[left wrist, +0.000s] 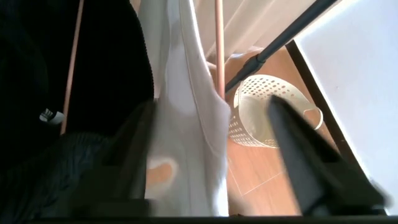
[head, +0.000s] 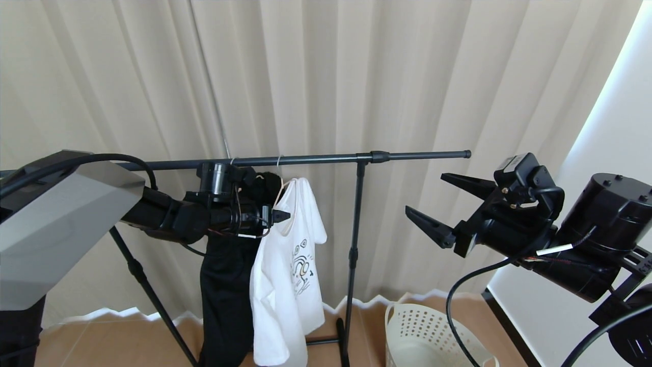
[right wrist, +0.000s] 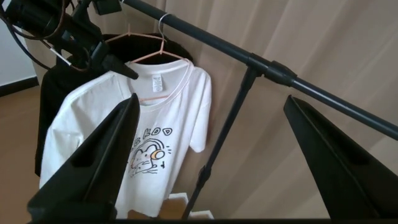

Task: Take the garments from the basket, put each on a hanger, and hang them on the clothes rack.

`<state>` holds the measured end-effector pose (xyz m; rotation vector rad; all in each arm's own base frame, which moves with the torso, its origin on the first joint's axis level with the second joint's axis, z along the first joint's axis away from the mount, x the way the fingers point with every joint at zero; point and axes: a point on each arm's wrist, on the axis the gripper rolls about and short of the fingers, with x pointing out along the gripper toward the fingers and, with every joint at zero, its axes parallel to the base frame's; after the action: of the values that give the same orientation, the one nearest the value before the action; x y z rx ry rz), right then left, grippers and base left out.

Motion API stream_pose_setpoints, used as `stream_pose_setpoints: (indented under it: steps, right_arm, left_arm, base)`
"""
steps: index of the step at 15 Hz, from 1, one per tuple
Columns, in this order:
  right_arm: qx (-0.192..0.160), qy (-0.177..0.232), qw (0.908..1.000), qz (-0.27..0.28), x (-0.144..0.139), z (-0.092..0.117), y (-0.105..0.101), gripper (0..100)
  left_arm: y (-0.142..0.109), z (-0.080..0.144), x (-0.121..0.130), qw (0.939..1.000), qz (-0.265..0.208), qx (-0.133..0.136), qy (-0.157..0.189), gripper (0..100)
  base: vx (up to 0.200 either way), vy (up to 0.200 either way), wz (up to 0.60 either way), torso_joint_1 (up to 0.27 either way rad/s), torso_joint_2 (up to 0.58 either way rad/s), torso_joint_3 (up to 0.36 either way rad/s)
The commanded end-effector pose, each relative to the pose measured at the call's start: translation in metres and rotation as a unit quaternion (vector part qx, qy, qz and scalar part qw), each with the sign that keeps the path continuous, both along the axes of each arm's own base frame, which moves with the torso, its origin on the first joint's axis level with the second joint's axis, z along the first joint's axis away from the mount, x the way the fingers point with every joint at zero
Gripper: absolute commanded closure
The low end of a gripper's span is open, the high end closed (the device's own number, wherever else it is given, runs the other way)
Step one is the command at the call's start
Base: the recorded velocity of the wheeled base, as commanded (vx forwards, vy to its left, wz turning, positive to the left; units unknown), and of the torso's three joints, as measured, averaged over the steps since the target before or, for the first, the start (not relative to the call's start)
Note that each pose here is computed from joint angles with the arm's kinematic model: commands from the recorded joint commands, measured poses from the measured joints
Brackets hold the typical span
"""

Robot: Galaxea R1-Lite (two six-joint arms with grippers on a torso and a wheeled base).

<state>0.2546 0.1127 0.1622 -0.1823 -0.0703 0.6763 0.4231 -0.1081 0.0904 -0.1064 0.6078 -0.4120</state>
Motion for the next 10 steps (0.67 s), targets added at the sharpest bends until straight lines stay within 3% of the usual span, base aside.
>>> stream_pose_setpoints:
  steps: [1,4,5,6,7,8,10]
  right_arm:
    - [0.001,-0.002,1.0000,0.000,0.000,0.001,0.000,0]
    - [0.008,-0.017,0.9998,-0.001,-0.008,0.011,-0.004,0]
    - [0.009,-0.021,0.9997,-0.001,-0.011,0.013,-0.005,0]
    - [0.019,-0.037,0.9987,-0.029,-0.023,0.028,-0.012,0]
    - [0.022,-0.039,0.9972,-0.060,-0.027,0.035,-0.016,0]
    - [0.021,-0.023,0.9948,-0.097,-0.039,0.046,-0.025,0]
    - [0.020,0.048,0.9911,-0.122,-0.070,0.045,-0.037,0]
  left_arm:
    - [0.003,0.020,-0.014,0.9999,0.000,-0.003,-0.014,0]
    - [0.016,0.065,-0.064,0.9991,-0.001,-0.010,-0.041,0]
    - [0.018,0.070,-0.072,0.9990,-0.002,-0.012,-0.043,0]
    - [0.030,0.088,-0.110,0.9983,0.000,-0.013,-0.057,0]
    - [0.035,0.097,-0.129,0.9976,0.000,-0.015,-0.068,0]
    - [0.044,0.111,-0.169,0.9957,-0.004,-0.017,-0.091,0]
    - [0.056,0.116,-0.223,0.9919,-0.014,-0.003,-0.126,0]
  base:
    - [0.000,0.000,0.00,0.000,0.00,0.000]
    - [0.000,0.000,0.00,0.000,0.00,0.000]
    - [0.000,0.000,0.00,0.000,0.00,0.000]
    - [0.000,0.000,0.00,0.000,0.00,0.000]
    - [0.000,0.000,0.00,0.000,0.00,0.000]
    - [0.000,0.000,0.00,0.000,0.00,0.000]
    - [0.000,0.000,0.00,0.000,0.00,0.000]
